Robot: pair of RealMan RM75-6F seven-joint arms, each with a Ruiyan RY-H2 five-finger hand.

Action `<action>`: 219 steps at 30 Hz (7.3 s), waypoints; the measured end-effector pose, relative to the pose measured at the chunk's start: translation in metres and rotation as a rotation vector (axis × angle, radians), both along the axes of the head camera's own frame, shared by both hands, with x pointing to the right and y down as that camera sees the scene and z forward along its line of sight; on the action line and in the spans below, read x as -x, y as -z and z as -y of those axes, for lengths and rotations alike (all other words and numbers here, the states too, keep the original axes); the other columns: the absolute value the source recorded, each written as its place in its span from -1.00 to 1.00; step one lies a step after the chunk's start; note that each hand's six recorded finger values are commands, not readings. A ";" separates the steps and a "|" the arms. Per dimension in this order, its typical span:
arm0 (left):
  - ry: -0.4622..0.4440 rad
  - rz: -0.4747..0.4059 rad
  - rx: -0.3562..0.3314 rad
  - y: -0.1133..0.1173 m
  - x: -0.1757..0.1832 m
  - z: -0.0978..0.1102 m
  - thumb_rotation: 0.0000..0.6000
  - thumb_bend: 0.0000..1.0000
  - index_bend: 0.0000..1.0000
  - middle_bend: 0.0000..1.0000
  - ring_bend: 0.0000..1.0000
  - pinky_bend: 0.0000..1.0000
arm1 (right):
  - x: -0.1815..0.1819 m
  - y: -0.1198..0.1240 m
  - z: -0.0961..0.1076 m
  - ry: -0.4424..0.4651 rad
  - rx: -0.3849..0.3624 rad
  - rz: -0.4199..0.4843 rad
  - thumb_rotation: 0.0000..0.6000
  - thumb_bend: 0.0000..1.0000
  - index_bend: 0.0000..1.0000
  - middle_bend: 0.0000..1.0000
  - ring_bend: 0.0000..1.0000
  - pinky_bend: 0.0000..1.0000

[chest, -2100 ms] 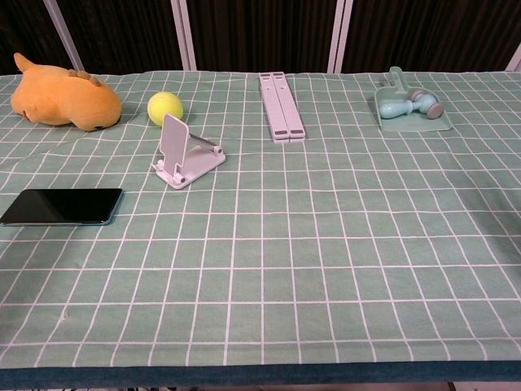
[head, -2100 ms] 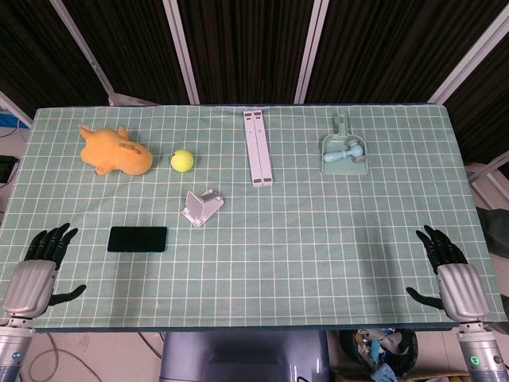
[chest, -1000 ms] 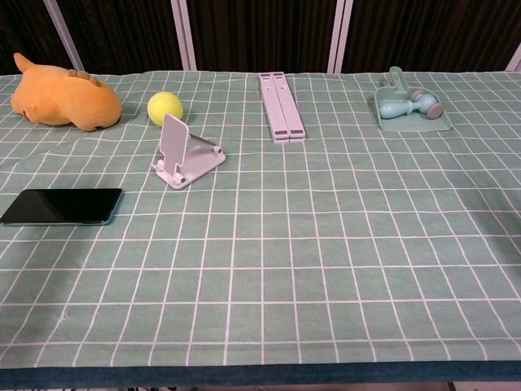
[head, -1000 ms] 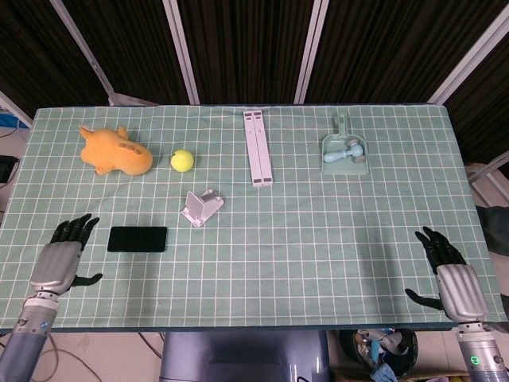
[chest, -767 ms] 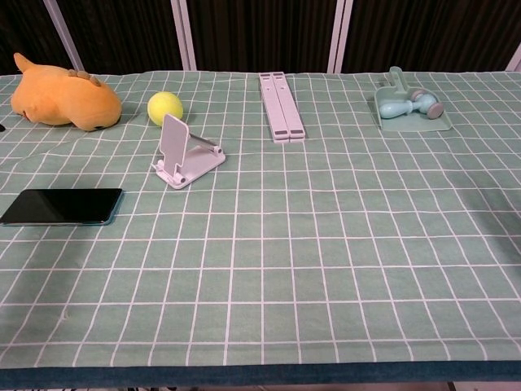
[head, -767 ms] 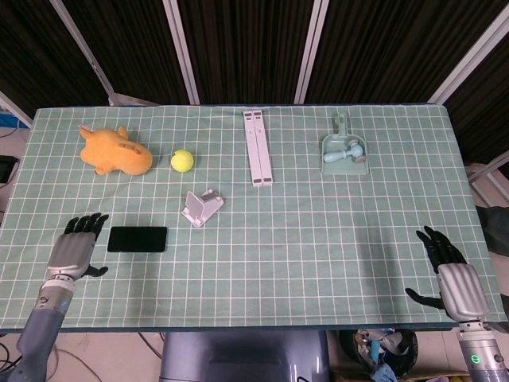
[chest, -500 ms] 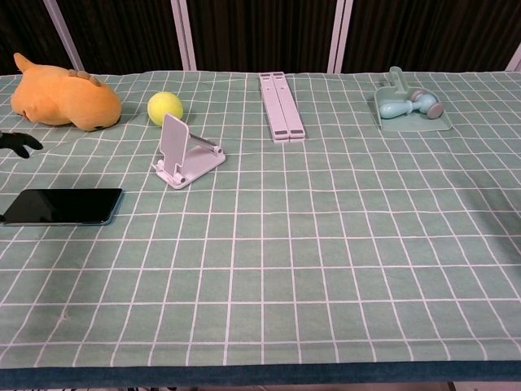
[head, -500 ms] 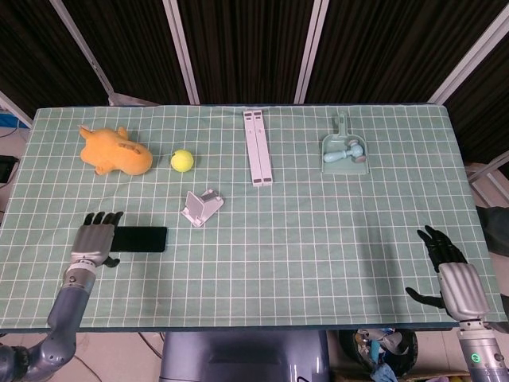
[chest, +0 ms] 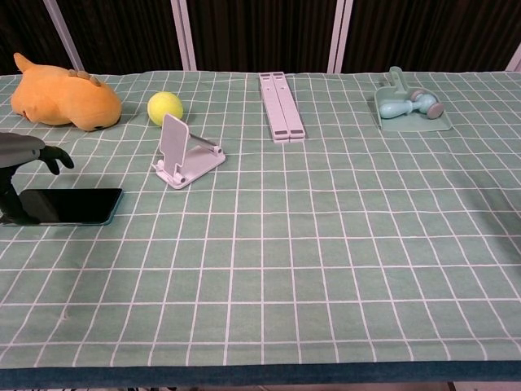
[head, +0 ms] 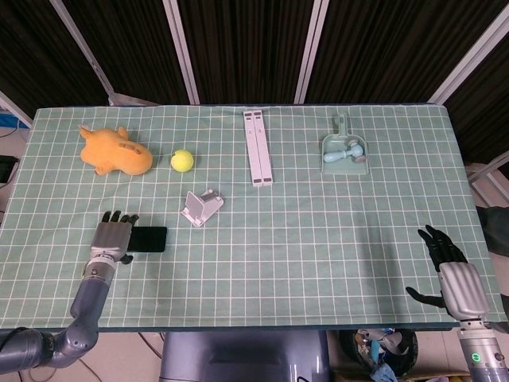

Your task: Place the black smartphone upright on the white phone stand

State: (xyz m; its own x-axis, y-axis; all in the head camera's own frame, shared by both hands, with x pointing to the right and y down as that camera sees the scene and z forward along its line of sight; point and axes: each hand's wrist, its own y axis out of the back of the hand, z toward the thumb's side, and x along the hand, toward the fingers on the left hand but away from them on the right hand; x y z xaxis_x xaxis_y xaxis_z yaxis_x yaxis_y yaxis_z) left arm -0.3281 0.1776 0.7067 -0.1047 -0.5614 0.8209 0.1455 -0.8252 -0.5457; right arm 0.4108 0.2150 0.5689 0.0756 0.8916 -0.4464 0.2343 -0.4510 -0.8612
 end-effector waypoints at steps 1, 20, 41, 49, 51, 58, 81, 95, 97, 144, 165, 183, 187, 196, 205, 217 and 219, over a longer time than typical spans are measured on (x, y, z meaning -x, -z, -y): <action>0.000 0.004 0.002 -0.001 0.000 0.000 1.00 -0.61 -0.72 -0.68 -1.00 -1.00 | 0.000 0.000 0.000 0.000 0.000 0.000 1.00 -0.85 -1.00 -1.00 -1.00 -0.63; -0.015 0.018 0.030 -0.019 -0.012 -0.003 1.00 -0.60 -0.65 -0.63 -1.00 -1.00 | -0.001 0.000 0.001 -0.010 0.000 0.001 1.00 -0.84 -1.00 -1.00 -1.00 -0.63; -0.023 0.027 0.046 -0.023 -0.016 0.000 1.00 -0.50 -0.55 -0.52 -1.00 -1.00 | -0.001 0.000 0.001 -0.017 -0.001 0.002 1.00 -0.81 -1.00 -1.00 -1.00 -0.63; -0.035 0.037 0.052 -0.025 -0.015 -0.001 1.00 -0.51 -0.58 -0.52 -1.00 -1.00 | -0.001 -0.001 0.000 -0.019 0.000 0.000 1.00 -0.80 -1.00 -1.00 -1.00 -0.63; -0.039 0.040 0.052 -0.025 -0.014 -0.001 1.00 -0.54 -0.58 -0.52 -1.00 -1.00 | -0.001 -0.001 0.000 -0.019 0.000 0.000 1.00 -0.80 -1.00 -1.00 -1.00 -0.63; -0.047 0.045 0.050 -0.028 -0.014 -0.003 1.00 -0.55 -0.59 -0.52 -1.00 -1.00 | -0.002 -0.001 0.000 -0.021 0.002 0.000 1.00 -0.80 -1.00 -1.00 -1.00 -0.63; -0.021 0.004 -0.022 -0.024 -0.015 0.002 1.00 -0.19 0.05 0.17 -0.77 -1.00 | -0.002 0.000 0.000 -0.026 0.005 0.005 1.00 -0.77 -1.00 -1.00 -1.00 -0.63; 0.059 -0.117 -0.105 0.005 -0.022 0.019 1.00 -0.11 0.08 0.20 -0.74 -1.00 | -0.002 0.000 0.000 -0.030 0.004 0.009 1.00 -0.77 -1.00 -1.00 -1.00 -0.63; 0.088 -0.142 -0.117 0.010 -0.023 0.020 1.00 -0.11 0.08 0.20 -0.74 -1.00 | -0.002 0.000 0.000 -0.031 0.004 0.010 1.00 -0.77 -1.00 -1.00 -1.00 -0.63; 1.049 -0.732 -0.388 0.027 -0.120 0.039 1.00 -0.11 0.03 0.18 -0.74 -0.85 | -0.002 0.000 0.000 -0.046 0.022 0.038 1.00 -0.77 -1.00 -1.00 -1.00 -0.63; 1.033 -0.757 -0.375 0.010 -0.143 0.046 1.00 -0.12 0.02 0.17 -0.74 -0.82 | -0.003 -0.001 0.001 -0.058 0.031 0.048 1.00 -0.77 -1.00 -1.00 -1.00 -0.63; 1.041 -0.748 -0.379 -0.004 -0.135 0.043 1.00 -0.12 0.02 0.17 -0.74 -0.79 | -0.004 -0.001 0.001 -0.070 0.040 0.058 1.00 -0.77 -1.00 -1.00 -1.00 -0.63; 1.036 -0.761 -0.368 -0.006 -0.137 0.041 1.00 -0.12 0.01 0.17 -0.74 -0.79 | -0.004 -0.001 0.001 -0.071 0.043 0.058 1.00 -0.77 -1.00 -1.00 -1.00 -0.63; 1.034 -0.770 -0.358 -0.012 -0.139 0.036 1.00 -0.13 0.00 0.17 -0.74 -0.77 | -0.005 -0.001 0.001 -0.078 0.046 0.061 1.00 -0.77 -1.00 -1.00 -1.00 -0.63; 1.028 -0.758 -0.355 -0.015 -0.136 0.035 1.00 -0.18 -0.07 0.10 -0.74 -0.77 | -0.004 -0.001 0.001 -0.079 0.048 0.063 1.00 -0.77 -1.00 -1.00 -1.00 -0.63; 0.984 -0.760 -0.350 -0.016 -0.138 0.033 1.00 -0.25 -0.35 -0.18 -0.79 -0.78 | -0.004 -0.001 0.000 -0.080 0.048 0.061 1.00 -0.77 -1.00 -1.00 -1.00 -0.63; 0.982 -0.757 -0.349 -0.016 -0.138 0.033 1.00 -0.25 -0.39 -0.23 -0.82 -0.79 | -0.004 -0.001 0.000 -0.080 0.048 0.061 1.00 -0.77 -1.00 -1.00 -1.00 -0.63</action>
